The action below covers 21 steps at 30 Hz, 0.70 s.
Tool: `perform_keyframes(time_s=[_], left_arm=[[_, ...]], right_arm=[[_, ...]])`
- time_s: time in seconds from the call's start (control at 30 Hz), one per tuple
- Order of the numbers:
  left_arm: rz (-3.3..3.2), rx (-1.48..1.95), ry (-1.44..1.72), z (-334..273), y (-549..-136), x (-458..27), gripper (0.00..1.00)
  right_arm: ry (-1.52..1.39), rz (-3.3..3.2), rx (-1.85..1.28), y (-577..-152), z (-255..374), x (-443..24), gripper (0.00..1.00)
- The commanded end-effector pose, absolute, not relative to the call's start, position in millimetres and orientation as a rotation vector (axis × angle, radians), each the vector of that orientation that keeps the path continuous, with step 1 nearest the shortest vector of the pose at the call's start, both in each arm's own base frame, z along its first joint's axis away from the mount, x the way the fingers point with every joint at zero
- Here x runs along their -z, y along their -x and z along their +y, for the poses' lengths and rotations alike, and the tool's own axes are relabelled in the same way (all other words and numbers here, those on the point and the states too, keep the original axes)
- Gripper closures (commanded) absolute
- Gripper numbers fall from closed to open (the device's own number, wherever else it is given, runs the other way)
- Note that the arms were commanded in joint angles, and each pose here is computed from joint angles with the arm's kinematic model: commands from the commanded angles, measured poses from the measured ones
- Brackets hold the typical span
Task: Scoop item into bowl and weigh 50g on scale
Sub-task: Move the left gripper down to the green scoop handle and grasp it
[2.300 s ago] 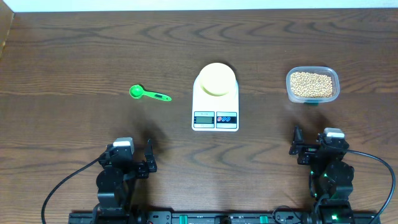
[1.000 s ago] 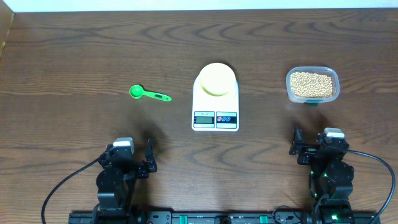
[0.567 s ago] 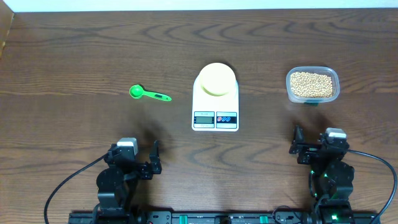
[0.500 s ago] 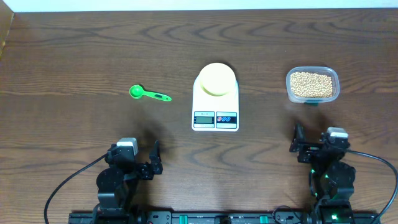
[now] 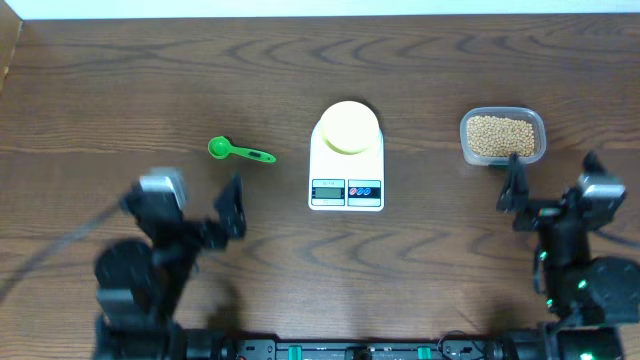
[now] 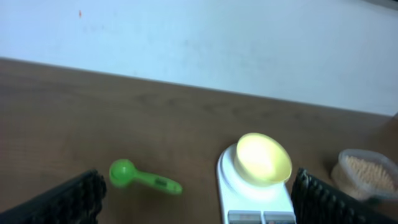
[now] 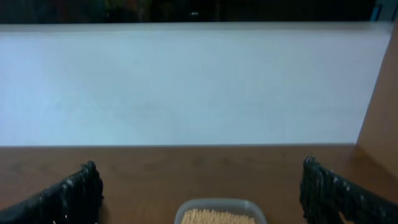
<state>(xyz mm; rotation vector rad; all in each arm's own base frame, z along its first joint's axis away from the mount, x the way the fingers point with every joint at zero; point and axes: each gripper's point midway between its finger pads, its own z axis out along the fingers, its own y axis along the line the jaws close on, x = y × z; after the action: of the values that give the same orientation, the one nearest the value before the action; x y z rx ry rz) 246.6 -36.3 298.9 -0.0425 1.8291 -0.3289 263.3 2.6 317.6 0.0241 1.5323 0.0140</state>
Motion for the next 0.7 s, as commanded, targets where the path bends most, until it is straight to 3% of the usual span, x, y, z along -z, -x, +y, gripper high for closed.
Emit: perform_keyframes(time_s=[0.0, 0.17, 0.37, 0.67], left_arm=[[1.852, 0.34, 0.042, -38, -277, -340, 0.02], [1.996, 0.344, 0.066, -38, -310, -343, 0.02], [2.253, 0.346, 0.115, -38, -305, -285, 0.02], [2.494, 0.145, 0.229, -11, -310, -222, 0.02]], right_arm=[[0.009, 1.608, 0.006, -281, 5, -345, 0.01], [0.051, 1.966, -0.022, -302, 13, -318, 0.01], [0.061, 2.189, -0.086, -325, 23, -273, 0.01], [0.173, 2.402, -0.524, -334, 82, -211, 0.01]])
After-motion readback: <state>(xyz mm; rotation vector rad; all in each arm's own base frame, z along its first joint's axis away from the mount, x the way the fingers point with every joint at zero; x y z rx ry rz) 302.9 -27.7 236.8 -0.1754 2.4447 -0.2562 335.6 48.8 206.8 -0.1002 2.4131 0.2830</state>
